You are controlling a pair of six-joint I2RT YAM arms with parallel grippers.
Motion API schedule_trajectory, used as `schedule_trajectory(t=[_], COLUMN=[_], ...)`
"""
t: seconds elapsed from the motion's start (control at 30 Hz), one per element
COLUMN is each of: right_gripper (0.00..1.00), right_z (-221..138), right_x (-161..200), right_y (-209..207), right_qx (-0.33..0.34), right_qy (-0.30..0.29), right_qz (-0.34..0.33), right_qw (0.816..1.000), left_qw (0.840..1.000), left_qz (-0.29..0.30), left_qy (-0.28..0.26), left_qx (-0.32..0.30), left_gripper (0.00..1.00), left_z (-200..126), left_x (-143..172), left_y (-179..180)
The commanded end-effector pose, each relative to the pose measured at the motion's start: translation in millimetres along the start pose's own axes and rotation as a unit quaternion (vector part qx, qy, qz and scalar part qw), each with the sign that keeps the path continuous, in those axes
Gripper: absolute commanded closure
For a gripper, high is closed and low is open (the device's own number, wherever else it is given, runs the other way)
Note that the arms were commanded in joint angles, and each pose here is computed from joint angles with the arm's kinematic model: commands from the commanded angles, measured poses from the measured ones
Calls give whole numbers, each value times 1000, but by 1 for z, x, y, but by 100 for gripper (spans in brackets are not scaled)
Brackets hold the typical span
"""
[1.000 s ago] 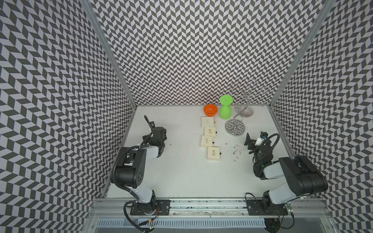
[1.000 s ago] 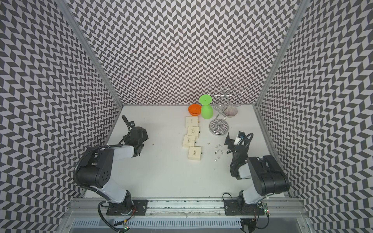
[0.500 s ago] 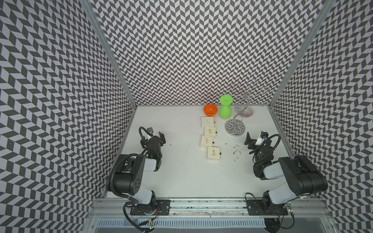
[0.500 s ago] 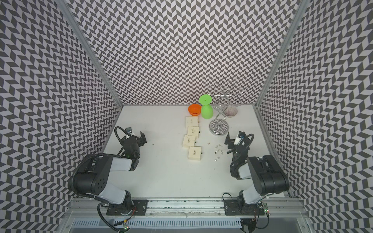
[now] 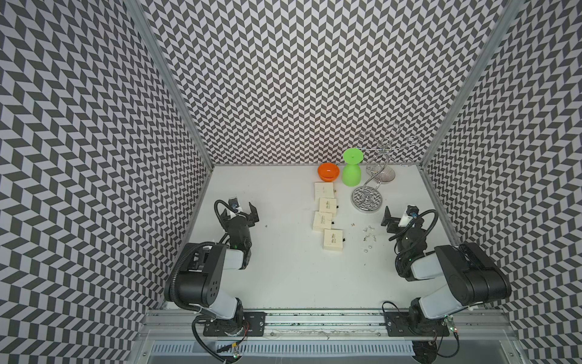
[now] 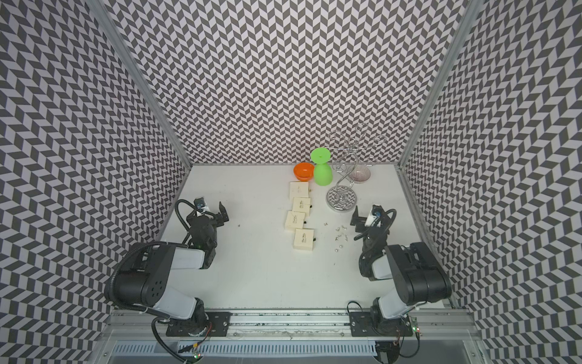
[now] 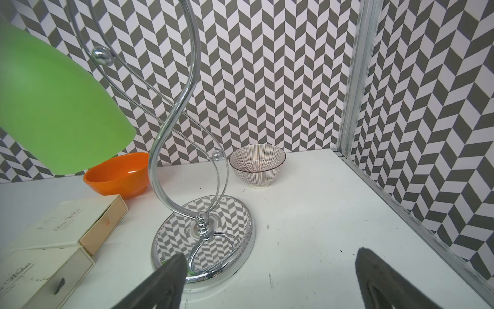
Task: Take out the earrings from the drawer-style jewelry box
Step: Reset both arms
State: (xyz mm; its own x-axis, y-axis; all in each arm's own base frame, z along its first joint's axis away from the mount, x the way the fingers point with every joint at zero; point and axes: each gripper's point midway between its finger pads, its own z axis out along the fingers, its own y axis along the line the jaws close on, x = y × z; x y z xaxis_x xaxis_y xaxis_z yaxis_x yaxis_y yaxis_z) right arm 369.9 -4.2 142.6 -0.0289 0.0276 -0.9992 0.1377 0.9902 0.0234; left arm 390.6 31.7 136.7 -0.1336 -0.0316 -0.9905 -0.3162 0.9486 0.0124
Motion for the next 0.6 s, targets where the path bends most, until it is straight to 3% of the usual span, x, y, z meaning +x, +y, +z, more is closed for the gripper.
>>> schedule_trajectory(t=[0.0,0.3,0.43,0.5,0.57], right_gripper=[1,1,1,1,1], right_z=[-2,-2,-2,-2,-2], right_x=[-14,-13,-14,-14,-14], right_y=[0,0,0,0,-1], right_qx=[-2,-3,-2,-2,-2], right_qy=[-31,-31,-32,-31,-31], right_qz=[2,1,2,2,2], right_qw=[1000,1000,999,1000,1000], left_qw=[999,999,996,995,997], left_qz=[-12,-7,-3,-1,-4], left_qy=[-32,-43,-55,-82,-46], left_qx=[10,25,67,64,69], left_gripper=[0,0,0,0,0], left_z=[-7,-12,-21,-24,-18], left_x=[-14,-16,-11,-15,-8], left_y=[1,-2,-10,-8,-11])
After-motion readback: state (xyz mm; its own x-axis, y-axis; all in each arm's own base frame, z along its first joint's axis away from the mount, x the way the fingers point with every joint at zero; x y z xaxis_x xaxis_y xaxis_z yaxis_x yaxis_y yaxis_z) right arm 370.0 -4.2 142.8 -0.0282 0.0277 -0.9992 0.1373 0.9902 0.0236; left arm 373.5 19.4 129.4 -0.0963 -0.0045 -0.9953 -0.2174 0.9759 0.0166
